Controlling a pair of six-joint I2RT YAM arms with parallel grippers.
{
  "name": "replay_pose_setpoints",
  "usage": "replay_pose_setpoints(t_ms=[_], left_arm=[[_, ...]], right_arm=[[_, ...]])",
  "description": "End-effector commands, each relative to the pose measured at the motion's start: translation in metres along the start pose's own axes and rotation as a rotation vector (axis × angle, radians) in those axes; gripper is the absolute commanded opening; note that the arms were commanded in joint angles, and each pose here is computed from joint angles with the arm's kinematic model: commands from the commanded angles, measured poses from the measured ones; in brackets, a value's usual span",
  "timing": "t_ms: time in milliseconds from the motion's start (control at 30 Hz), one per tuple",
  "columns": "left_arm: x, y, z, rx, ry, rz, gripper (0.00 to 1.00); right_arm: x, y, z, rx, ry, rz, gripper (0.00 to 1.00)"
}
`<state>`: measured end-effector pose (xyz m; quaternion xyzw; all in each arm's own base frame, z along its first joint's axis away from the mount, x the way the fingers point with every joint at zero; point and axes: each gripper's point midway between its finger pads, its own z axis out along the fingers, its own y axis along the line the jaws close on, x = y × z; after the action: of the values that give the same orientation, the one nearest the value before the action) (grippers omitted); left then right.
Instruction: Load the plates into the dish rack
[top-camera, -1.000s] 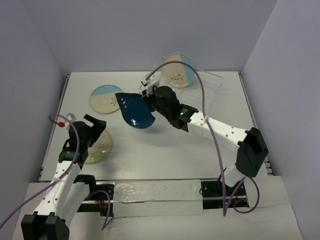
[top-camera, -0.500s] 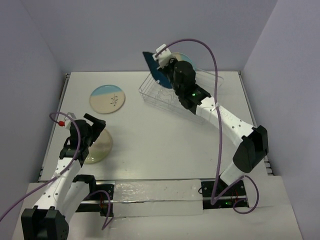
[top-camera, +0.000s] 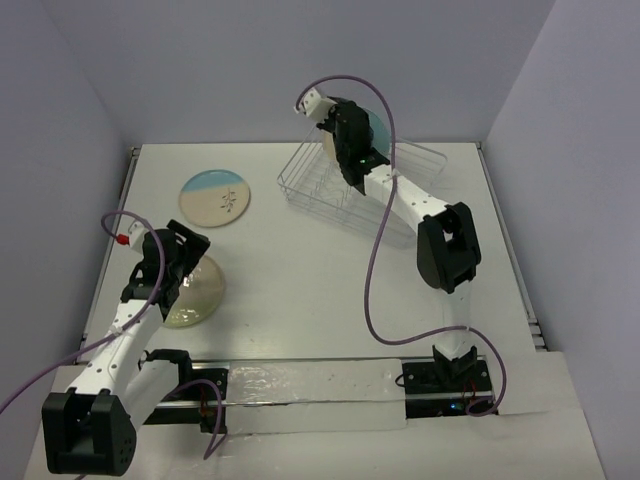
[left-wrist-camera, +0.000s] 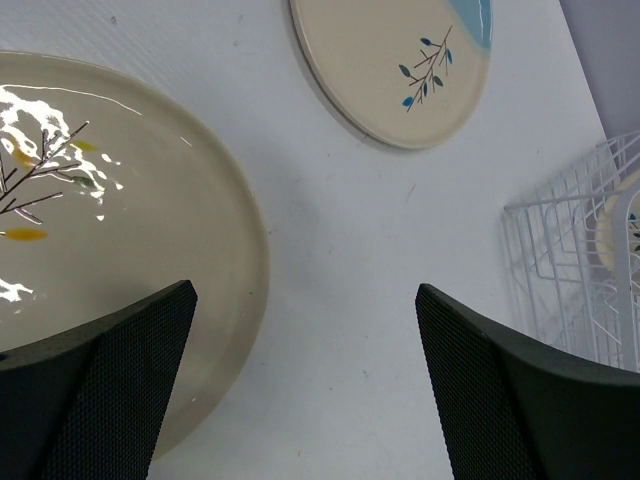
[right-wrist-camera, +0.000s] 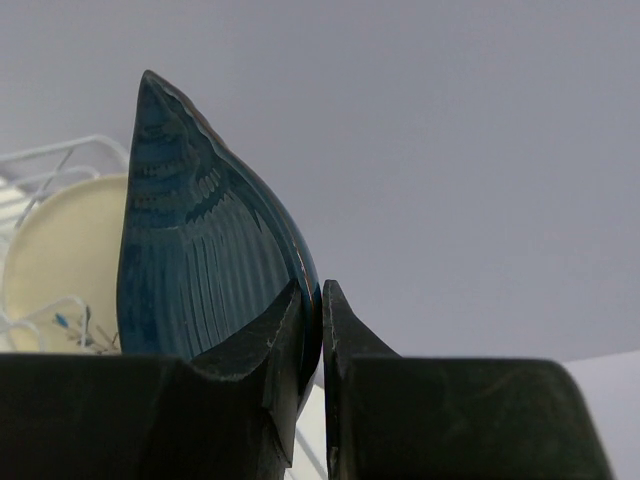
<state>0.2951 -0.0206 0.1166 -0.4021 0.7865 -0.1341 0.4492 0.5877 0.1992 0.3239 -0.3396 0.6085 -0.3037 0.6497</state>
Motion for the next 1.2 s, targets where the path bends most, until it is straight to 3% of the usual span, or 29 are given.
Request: replay_pose_setpoints(t_ms=[0, 433, 1167], left_arm=[[-0.023, -0.019, -0.004, 0.044, -0.065, -0.002, 0.99], [-0.027, -0.02, -0.007, 0.052, -0.082, 0.0, 0.99], [-0.025, -0.024, -0.001, 0.057, -0.064, 0.011, 0.99]], right_arm=[[-0.057, -0.088, -0.008, 0.211, -0.203, 0.021, 0.0], [-0.041, -0.045, 0.008, 0.055, -0.275, -0.166, 0.0], [0.004, 0.011, 0.023, -0.071, -0.243, -0.233, 0.0]])
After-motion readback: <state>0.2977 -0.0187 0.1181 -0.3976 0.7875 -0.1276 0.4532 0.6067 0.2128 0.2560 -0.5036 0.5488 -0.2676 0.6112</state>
